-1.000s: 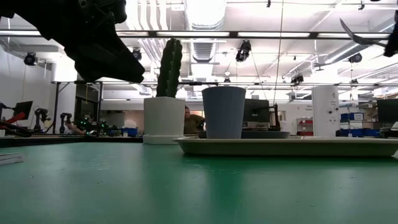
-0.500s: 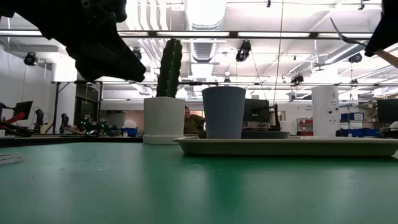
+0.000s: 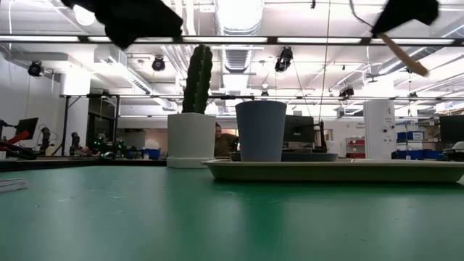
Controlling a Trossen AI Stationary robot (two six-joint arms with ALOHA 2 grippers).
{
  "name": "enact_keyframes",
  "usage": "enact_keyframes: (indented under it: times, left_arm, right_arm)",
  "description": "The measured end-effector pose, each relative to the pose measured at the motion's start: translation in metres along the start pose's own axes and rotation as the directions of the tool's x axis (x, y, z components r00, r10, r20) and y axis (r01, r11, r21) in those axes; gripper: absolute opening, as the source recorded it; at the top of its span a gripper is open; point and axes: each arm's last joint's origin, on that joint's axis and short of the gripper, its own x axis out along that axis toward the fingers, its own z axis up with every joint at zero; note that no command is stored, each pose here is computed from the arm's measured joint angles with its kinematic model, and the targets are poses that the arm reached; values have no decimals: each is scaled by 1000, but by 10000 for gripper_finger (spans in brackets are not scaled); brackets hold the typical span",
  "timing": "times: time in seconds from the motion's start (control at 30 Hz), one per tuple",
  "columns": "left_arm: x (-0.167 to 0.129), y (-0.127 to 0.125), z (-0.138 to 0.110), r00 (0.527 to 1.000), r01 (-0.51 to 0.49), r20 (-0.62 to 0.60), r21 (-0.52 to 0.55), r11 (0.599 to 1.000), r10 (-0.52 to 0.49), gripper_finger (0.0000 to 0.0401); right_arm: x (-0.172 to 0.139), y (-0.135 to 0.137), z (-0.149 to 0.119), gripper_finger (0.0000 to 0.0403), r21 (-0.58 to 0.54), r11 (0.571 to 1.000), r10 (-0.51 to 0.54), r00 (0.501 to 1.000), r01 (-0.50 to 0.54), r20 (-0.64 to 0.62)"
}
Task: Pick and place plate/cup/fork/spoon on tray
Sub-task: Put the light orange fork on the white serving tray at the top of the blue plate
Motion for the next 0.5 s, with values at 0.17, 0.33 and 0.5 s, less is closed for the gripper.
enact_keyframes:
  times: [0.17,0.33,0.5]
  left_arm:
    - [-16,13,18,989,-124,98,151,981,110,106]
    - [-28,28,39,942,-308,218,250,918,257,106]
    - [-36,42,59,898,-393,321,273,878,302,106]
  right_arm:
    - [9,2,44,22,-65,998,24,999,-22,41]
    - [27,-14,95,22,-131,991,-17,999,21,29]
    - [57,-48,143,22,-164,986,-25,999,17,-45]
